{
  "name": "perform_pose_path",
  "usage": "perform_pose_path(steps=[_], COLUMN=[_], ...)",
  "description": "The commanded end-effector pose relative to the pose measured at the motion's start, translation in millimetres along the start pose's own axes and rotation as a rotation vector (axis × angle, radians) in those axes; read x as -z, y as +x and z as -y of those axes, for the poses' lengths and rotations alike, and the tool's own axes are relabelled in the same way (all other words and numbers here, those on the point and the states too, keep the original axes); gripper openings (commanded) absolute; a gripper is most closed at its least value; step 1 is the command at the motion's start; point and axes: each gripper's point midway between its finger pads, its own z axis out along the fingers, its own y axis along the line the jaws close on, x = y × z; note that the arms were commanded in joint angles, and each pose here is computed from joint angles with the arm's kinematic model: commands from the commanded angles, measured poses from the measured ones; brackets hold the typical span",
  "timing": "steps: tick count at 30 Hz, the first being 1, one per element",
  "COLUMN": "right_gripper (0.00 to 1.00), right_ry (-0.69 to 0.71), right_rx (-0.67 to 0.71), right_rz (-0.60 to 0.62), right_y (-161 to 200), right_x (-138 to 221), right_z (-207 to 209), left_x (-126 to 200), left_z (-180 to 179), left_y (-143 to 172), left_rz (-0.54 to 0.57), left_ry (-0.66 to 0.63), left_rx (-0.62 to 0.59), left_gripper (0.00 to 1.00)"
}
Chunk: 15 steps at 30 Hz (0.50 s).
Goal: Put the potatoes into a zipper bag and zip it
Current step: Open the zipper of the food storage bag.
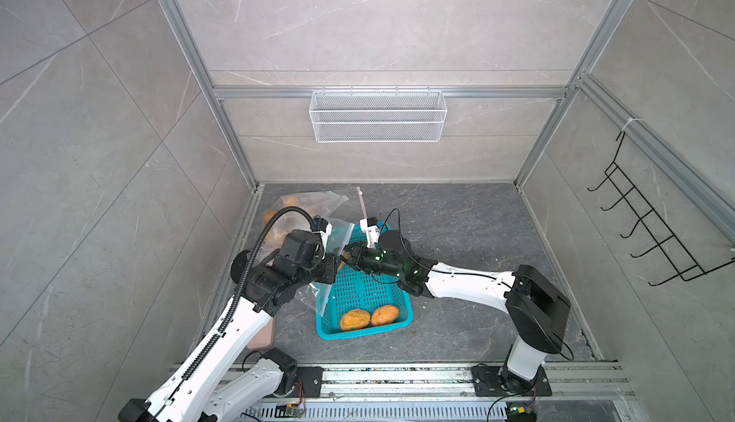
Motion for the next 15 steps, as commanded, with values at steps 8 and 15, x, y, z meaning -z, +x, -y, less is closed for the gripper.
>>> perform_pose_path(steps=[8, 15], right_gripper=[0.0, 0.0], right_ry=[-0.006, -0.011], right_rx=[0.001, -0.013], right_rz=[0.005, -0.002], right_y=[0.7, 2.5], right_x=[0.8, 1.2], right_z=[-0.1, 0.4], left_x=[-2.2, -9.3], left_z=[-4.4, -11.4], left_y=[-7.7, -10.4], left_rz=[0.035, 0.053], left_ry=[-0.028, -0.067], left_rx=[0.017, 0.031], left_gripper=[0.34, 0.33])
